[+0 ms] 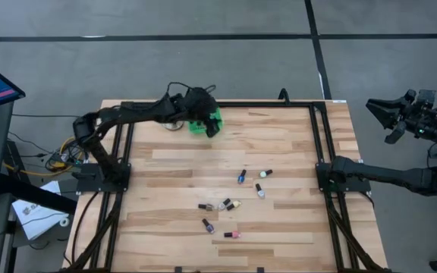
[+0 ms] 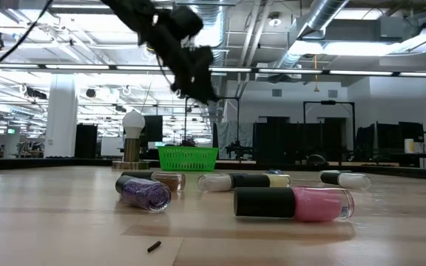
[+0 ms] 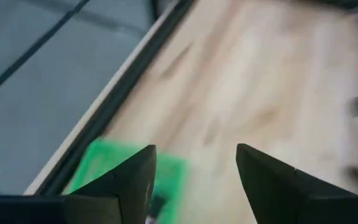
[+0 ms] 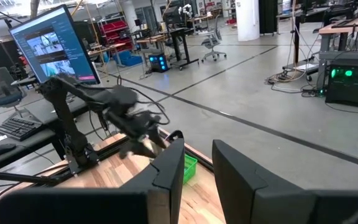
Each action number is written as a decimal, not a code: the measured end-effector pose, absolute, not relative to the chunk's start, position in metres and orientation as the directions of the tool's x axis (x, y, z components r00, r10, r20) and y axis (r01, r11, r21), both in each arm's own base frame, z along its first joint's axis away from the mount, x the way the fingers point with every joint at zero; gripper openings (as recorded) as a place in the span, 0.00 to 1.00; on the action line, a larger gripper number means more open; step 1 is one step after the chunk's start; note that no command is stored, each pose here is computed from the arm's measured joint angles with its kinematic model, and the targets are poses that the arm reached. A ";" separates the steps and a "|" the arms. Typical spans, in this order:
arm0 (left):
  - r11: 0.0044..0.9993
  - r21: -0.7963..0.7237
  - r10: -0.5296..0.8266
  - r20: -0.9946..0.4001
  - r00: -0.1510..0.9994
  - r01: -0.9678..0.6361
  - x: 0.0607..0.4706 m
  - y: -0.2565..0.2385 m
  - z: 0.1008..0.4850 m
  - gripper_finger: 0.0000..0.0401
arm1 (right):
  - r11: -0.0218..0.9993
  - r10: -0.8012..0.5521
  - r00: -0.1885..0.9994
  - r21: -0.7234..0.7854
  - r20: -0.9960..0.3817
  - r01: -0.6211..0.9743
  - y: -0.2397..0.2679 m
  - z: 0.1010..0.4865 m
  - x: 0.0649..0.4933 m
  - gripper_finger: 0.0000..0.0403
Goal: Pick & Place Nail Polish
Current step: Put the dark blue nail polish into the green bin
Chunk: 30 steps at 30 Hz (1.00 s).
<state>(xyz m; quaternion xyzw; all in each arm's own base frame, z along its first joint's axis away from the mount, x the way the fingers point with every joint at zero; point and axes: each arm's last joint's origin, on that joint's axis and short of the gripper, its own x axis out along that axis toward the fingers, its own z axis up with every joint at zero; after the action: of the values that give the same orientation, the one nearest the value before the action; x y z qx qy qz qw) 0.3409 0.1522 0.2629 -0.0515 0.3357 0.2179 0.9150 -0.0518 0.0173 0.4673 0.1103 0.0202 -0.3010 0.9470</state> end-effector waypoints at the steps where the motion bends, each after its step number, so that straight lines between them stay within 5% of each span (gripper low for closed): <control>1: 0.913 0.048 0.347 -0.615 0.708 -0.406 0.344 0.143 0.269 0.54 | 0.794 -0.566 0.818 0.197 -0.105 0.575 0.017 0.467 -0.052 0.19; 9: 0.954 -0.008 0.250 -0.526 0.813 -0.299 0.370 0.075 0.278 0.59 | 0.794 -0.566 0.818 0.197 -0.105 0.575 0.017 0.467 -0.052 0.19; 30: 0.891 -0.036 0.359 -0.555 0.750 -0.453 0.425 -0.039 0.171 0.60 | 0.792 -0.562 0.811 0.176 -0.164 0.585 0.016 0.460 -0.049 0.19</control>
<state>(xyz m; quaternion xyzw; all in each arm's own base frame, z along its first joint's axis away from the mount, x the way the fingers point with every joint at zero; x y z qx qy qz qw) 0.4247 -0.0393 0.1710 -0.0845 0.2783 0.2177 0.9317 -0.0490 0.0161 0.4604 0.1097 0.0518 -0.3033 0.9452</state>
